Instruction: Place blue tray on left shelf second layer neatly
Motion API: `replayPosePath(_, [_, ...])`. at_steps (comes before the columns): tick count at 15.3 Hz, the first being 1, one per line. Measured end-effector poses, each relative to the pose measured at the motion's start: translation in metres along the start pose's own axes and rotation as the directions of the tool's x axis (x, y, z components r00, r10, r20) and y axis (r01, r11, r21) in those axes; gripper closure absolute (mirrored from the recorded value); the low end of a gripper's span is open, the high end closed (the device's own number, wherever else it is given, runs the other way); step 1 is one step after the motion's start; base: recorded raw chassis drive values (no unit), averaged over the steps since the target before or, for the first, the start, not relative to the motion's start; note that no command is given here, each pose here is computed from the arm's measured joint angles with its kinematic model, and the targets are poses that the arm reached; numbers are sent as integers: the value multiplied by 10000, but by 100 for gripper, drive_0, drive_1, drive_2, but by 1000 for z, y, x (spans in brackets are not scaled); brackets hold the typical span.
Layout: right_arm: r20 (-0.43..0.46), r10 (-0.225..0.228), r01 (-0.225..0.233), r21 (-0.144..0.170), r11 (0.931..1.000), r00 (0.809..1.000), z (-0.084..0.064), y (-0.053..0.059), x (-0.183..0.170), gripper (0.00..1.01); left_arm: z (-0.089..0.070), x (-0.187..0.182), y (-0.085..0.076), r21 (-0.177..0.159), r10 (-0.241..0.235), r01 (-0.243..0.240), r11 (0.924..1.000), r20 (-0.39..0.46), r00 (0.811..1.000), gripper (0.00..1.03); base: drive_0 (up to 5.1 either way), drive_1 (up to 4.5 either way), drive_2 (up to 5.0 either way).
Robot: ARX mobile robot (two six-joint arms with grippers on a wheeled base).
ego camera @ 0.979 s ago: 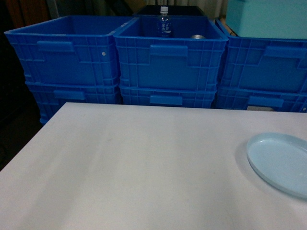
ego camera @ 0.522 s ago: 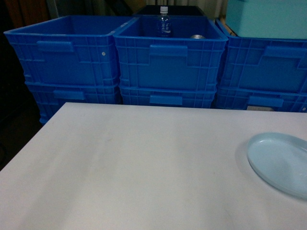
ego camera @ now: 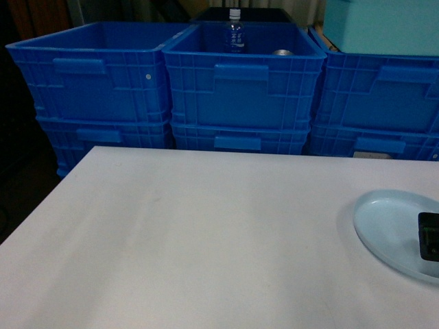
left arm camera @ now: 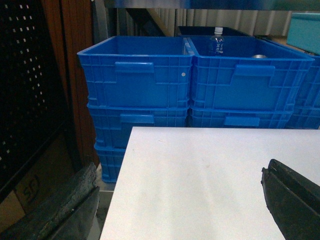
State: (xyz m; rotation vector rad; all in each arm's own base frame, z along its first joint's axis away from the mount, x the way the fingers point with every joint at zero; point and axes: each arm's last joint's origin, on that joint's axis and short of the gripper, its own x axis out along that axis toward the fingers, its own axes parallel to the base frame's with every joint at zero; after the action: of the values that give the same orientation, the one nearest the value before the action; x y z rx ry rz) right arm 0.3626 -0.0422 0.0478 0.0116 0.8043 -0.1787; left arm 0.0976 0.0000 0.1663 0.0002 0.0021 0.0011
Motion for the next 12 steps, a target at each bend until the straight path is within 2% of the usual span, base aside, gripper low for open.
replayPosePath(2, [-180,-255,255,17,9997,9995,3,1,6,3,0,0,0,0,-8,8,10000,0,10000,5,0,0,0])
replayPosePath(3, [-205,-298,303,217,9993,9993,6,-2,10,3,0,0,0,0,-8,8,10000,4,10000,5,0,0,0])
replayPosePath(6, [-200,-677,690,721,9950,9975,6,-21,17,3,0,0,0,0,-4,4,10000,-4,10000,5,0,0,0])
replayPosePath(7, [-214,-698,713,823,9940,9973,5,-23,19,3,0,0,0,0,-8,8,10000,0,10000,5,0,0,0])
replayPosePath(8, [-230,-723,743,1068,9915,9971,3,-27,19,3,0,0,0,4,-8,8,10000,4,10000,5,0,0,0])
replayPosePath(10, [-335,-663,705,1460,9868,9972,-3,-27,21,3,0,0,0,0,-4,4,10000,0,10000,5,0,0,0])
replayPosePath(11, [-458,-473,546,1737,9833,9978,-5,-26,21,3,0,0,0,4,-4,4,10000,-4,10000,5,0,0,0])
replayPosePath(12, [-481,-426,506,1788,9826,9979,-6,-25,20,14,0,0,0,4,-4,4,10000,0,10000,5,0,0,0])
